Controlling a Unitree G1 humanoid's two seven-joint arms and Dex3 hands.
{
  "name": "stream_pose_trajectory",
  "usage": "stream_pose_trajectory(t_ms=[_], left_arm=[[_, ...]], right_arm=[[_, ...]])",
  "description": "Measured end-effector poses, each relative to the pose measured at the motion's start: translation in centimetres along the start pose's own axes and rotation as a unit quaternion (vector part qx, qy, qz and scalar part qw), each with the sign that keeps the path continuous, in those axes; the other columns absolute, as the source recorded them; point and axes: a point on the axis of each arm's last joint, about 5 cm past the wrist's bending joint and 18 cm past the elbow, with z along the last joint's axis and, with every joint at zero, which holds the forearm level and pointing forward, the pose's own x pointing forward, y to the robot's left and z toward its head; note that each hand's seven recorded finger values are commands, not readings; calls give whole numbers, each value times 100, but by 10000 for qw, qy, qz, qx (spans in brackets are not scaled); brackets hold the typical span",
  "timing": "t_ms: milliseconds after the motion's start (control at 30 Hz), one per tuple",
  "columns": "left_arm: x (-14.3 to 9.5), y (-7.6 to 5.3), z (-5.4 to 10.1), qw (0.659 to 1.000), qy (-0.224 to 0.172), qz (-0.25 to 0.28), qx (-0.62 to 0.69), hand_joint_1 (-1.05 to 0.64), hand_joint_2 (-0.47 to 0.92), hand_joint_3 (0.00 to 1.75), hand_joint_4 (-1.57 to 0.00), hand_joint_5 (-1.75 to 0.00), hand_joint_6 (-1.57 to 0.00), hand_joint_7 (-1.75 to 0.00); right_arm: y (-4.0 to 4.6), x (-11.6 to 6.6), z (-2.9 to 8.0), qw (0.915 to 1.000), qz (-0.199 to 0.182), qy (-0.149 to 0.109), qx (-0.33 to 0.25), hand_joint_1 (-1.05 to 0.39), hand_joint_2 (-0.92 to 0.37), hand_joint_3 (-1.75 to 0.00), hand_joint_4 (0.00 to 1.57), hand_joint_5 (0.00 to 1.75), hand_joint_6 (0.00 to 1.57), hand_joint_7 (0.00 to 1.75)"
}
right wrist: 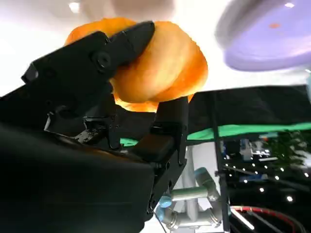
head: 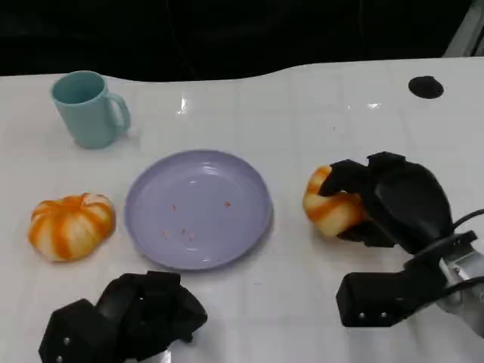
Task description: Grasp the bread from the table and place it into the plate.
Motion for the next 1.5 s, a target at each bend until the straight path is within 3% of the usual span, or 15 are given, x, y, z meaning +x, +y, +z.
stream_pose_trajectory(t_ms=[167,300,467,633,900,1033,1133,1233,1300,1333,1367,1433,1500], left_arm=[[4,-2,1,10000,-4,-3,-3,-104,86,0,-86,-156,-127,-81],[4,-3,0,10000,-4,-4,-6,-104,86,0,-86,-156,-126,-81],[2,-4,-1,10000,0,-5,-6,-105,86,0,-87,-156,-127,-81],[1,-7,-1,10000,2,-14,-5,-105,86,0,-86,-156,-126,-81],[5,-8,-3,10000,0,-43,0,-105,86,0,-87,-157,-126,-82],[18,-13,-1,10000,-5,-79,0,-105,86,0,-89,-157,-126,-81],[23,-17,1,10000,-10,-88,-2,-105,86,0,-88,-156,-126,-80],[25,-20,2,10000,-15,-91,-14,-105,86,0,-88,-156,-127,-79],[25,-21,1,10000,-14,-93,-14,-105,86,0,-89,-156,-127,-79],[25,-21,1,10000,-14,-94,-13,-105,86,0,-89,-156,-127,-79],[25,-22,1,10000,-13,-96,-12,-105,86,0,-89,-156,-127,-79],[26,-22,0,10000,-13,-97,-13,-105,86,0,-88,-155,-127,-79],[29,-23,1,9999,-15,-99,-15,-105,86,0,-87,-155,-127,-78]], right_arm=[[-6,102,183,9985,-117,-319,425,-5,-17,-134,100,175,89,160],[20,152,297,9963,-172,-518,658,-9,-20,-136,100,175,88,160],[48,249,438,9936,-142,-692,885,-2,-21,-132,100,175,87,160],[104,380,585,9900,-110,-760,1180,-4,-23,-132,99,175,86,159],[195,535,719,9896,131,-744,1226,-8,-33,-123,93,175,80,160],[234,621,795,9894,219,-725,1238,-12,-38,-117,92,175,81,152],[264,646,828,9890,304,-669,1284,-12,-38,-117,87,168,86,125],[269,671,856,9862,392,-544,1511,-13,-53,-84,75,126,83,67],[253,688,849,9826,632,-438,1692,-17,-61,-66,46,82,62,29],[244,694,840,9800,797,-388,1784,-18,-64,-60,42,68,59,20],[237,698,831,9770,963,-353,1870,-23,-68,-49,25,50,45,9],[227,702,820,9719,1266,-351,1953,-31,-79,-27,8,40,32,2],[223,702,814,9684,1503,-394,1949,-40,-88,-13,2,26,24,1]])
